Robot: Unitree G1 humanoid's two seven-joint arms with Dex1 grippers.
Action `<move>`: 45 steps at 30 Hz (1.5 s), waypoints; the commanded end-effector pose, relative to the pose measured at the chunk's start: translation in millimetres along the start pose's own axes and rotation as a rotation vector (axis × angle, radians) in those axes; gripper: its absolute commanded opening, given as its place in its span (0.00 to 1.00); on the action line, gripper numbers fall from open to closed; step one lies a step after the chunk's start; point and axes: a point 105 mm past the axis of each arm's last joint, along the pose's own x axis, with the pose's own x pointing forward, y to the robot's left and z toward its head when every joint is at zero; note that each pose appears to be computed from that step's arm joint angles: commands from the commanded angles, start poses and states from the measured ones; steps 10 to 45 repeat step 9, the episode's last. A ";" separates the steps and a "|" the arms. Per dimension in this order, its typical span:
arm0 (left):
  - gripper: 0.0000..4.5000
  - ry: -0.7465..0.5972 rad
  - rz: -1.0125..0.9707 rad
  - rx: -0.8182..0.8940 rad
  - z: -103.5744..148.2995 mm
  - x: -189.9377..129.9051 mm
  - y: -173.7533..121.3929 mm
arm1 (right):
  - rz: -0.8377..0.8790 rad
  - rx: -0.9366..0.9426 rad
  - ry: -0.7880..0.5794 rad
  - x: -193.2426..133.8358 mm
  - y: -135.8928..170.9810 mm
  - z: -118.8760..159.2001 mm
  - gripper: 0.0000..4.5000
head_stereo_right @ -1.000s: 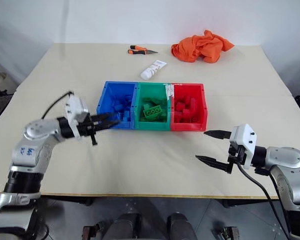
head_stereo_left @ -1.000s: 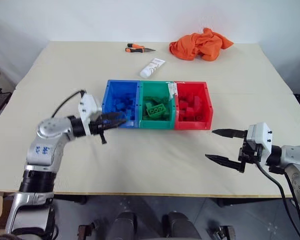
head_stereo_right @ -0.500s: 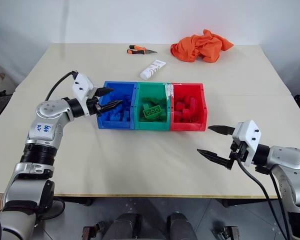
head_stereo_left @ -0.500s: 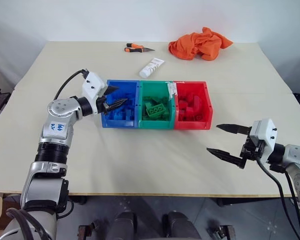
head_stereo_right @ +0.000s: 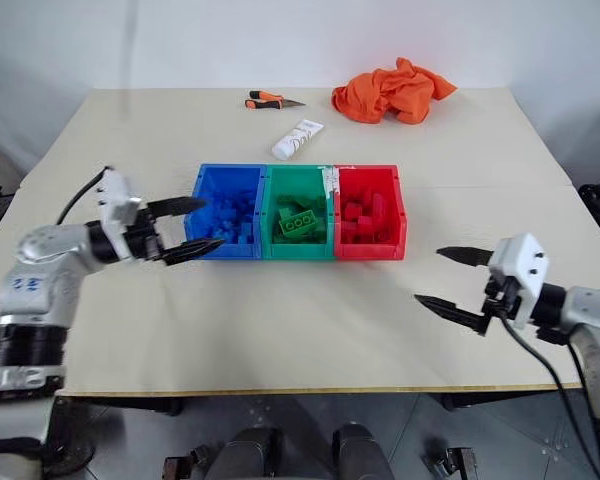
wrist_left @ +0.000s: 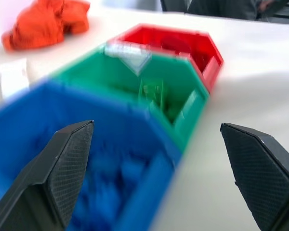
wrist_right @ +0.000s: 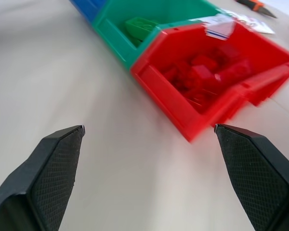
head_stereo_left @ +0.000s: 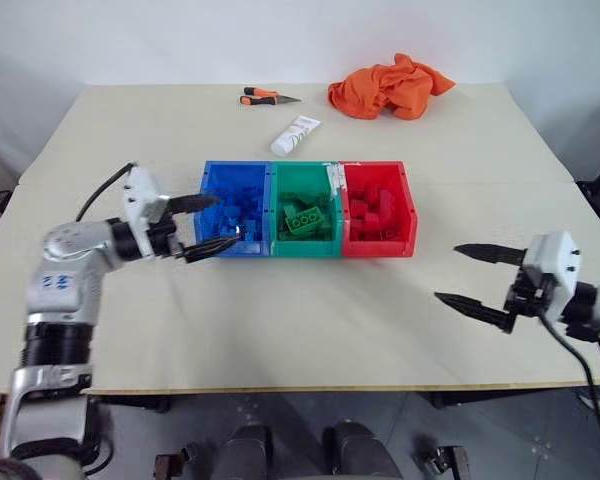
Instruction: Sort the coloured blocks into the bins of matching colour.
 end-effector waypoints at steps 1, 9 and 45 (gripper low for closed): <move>0.99 0.012 -0.019 0.016 1.2 -23.3 -5.7 | 0.024 -0.050 -0.070 -16.0 -6.7 17.3 1.00; 0.99 0.068 0.023 -0.031 -14.1 -59.2 -6.8 | 0.121 -0.073 -0.047 -25.1 -9.7 19.5 1.00; 0.99 0.068 0.023 -0.031 -14.1 -59.2 -6.8 | 0.121 -0.073 -0.047 -25.1 -9.7 19.5 1.00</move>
